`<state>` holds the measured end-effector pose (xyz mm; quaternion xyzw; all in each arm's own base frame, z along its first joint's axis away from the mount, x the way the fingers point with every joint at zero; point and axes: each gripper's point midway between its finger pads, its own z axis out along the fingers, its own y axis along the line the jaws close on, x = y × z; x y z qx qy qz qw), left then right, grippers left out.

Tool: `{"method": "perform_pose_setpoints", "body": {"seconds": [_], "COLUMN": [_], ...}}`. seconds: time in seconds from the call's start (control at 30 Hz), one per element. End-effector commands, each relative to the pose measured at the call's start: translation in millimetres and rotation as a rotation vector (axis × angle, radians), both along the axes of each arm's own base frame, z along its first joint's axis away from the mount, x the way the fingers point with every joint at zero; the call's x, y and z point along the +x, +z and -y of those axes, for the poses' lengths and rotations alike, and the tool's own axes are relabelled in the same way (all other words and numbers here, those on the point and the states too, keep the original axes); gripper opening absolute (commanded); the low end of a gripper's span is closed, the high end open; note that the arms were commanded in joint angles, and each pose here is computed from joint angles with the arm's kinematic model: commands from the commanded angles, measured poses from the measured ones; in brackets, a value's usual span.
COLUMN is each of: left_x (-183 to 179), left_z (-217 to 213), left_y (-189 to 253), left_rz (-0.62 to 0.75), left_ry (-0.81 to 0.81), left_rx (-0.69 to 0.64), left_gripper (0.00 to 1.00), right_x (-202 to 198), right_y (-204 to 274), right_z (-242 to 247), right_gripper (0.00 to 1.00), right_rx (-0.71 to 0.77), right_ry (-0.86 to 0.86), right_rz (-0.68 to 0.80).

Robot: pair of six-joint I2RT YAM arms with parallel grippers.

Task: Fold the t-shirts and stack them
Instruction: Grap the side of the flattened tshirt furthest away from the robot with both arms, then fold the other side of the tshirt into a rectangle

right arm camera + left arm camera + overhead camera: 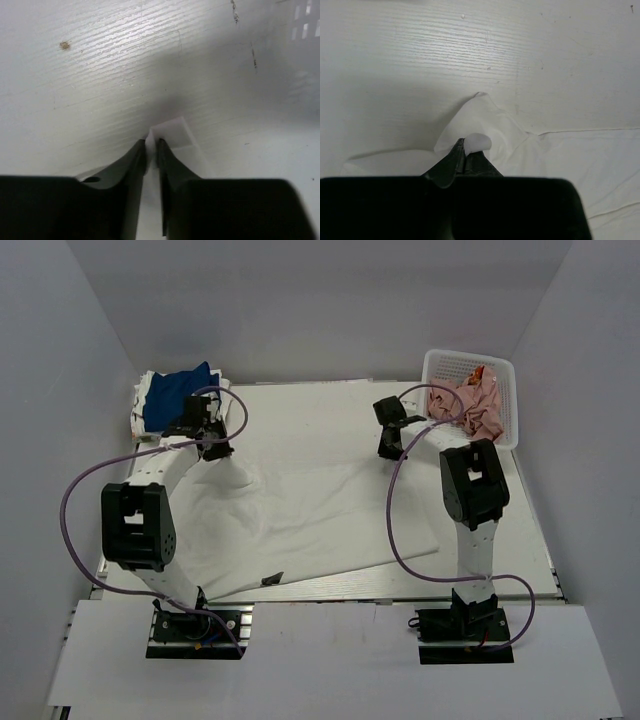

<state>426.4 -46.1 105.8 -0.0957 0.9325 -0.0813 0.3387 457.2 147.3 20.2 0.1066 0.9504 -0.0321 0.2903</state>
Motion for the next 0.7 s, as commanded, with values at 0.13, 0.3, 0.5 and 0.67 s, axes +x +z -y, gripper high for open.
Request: {"method": "perform_pose_setpoints", "body": {"seconds": [0.13,0.3,0.5,0.67], "left_x": [-13,-33,-64,-96], "left_z": [-4,-6,-12,-8], "left_y": [45,40,39,38], "left_rz": [0.1,0.102,0.102,0.122], "left_ry": [0.082,0.171,0.288,0.302], "left_rx": [-0.022,-0.079,-0.128,-0.181], "left_gripper": [0.0,0.0,0.0,0.0], "right_x": [-32,-16,-21,-32], "right_y": [1,31,59,76], "right_z": [11,5,0,-3], "right_gripper": [0.0,0.0,0.0,0.0], "right_rx": [0.005,0.017,0.033,0.066], "right_ry": [-0.01,0.049,0.095,0.127], "right_rz": [-0.008,0.097,0.179,0.253]}}
